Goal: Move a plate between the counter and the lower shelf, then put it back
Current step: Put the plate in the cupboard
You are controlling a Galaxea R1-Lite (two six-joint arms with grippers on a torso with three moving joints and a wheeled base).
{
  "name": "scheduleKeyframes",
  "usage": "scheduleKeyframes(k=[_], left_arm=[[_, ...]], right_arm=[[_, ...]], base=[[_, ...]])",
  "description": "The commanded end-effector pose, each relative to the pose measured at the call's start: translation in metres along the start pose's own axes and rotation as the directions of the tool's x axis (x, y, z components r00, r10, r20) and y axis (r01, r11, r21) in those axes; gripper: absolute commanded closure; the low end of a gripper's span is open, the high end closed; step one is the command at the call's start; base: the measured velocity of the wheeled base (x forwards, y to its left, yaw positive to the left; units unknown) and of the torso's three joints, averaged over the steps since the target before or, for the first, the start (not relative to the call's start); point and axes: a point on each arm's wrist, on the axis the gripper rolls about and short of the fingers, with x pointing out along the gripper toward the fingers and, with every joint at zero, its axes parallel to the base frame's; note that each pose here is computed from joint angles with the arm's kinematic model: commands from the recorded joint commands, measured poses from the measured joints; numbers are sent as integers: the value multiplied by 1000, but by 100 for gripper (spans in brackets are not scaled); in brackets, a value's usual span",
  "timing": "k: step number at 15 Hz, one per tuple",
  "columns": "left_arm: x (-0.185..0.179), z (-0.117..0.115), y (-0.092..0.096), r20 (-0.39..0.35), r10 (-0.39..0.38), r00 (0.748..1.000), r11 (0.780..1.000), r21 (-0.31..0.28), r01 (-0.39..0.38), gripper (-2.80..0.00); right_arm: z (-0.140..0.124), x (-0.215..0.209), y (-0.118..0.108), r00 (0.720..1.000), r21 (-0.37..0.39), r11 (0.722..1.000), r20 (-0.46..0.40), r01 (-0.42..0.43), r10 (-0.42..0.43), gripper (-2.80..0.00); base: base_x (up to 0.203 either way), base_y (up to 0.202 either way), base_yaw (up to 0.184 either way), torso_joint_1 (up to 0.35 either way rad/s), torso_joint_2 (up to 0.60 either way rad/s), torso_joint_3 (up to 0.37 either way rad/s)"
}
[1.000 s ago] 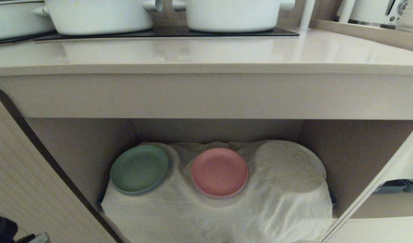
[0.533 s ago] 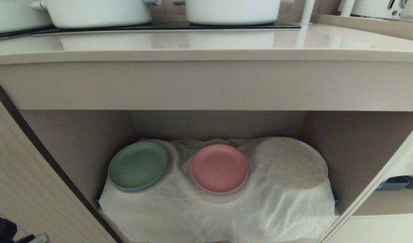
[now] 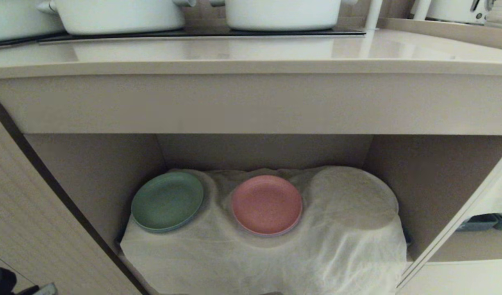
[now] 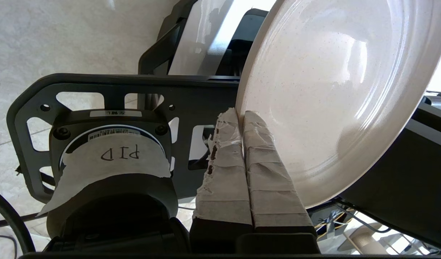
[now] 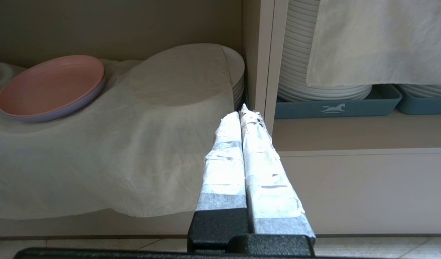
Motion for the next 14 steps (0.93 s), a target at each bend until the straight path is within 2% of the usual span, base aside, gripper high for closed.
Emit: scheduleKeyframes(k=[1,14], left_arm=[[-1,0,0,2,-1,1000,1000,-1,1,0],[1,-1,0,-6,-6,1000,1000,-3,6,0]], right_arm=[[0,0,0,1000,0,1000,-1,0,0,0],[0,0,0,1000,0,1000,-1,0,0,0]], base=[[0,0,0,0,0,0],[0,0,0,0,0,0]])
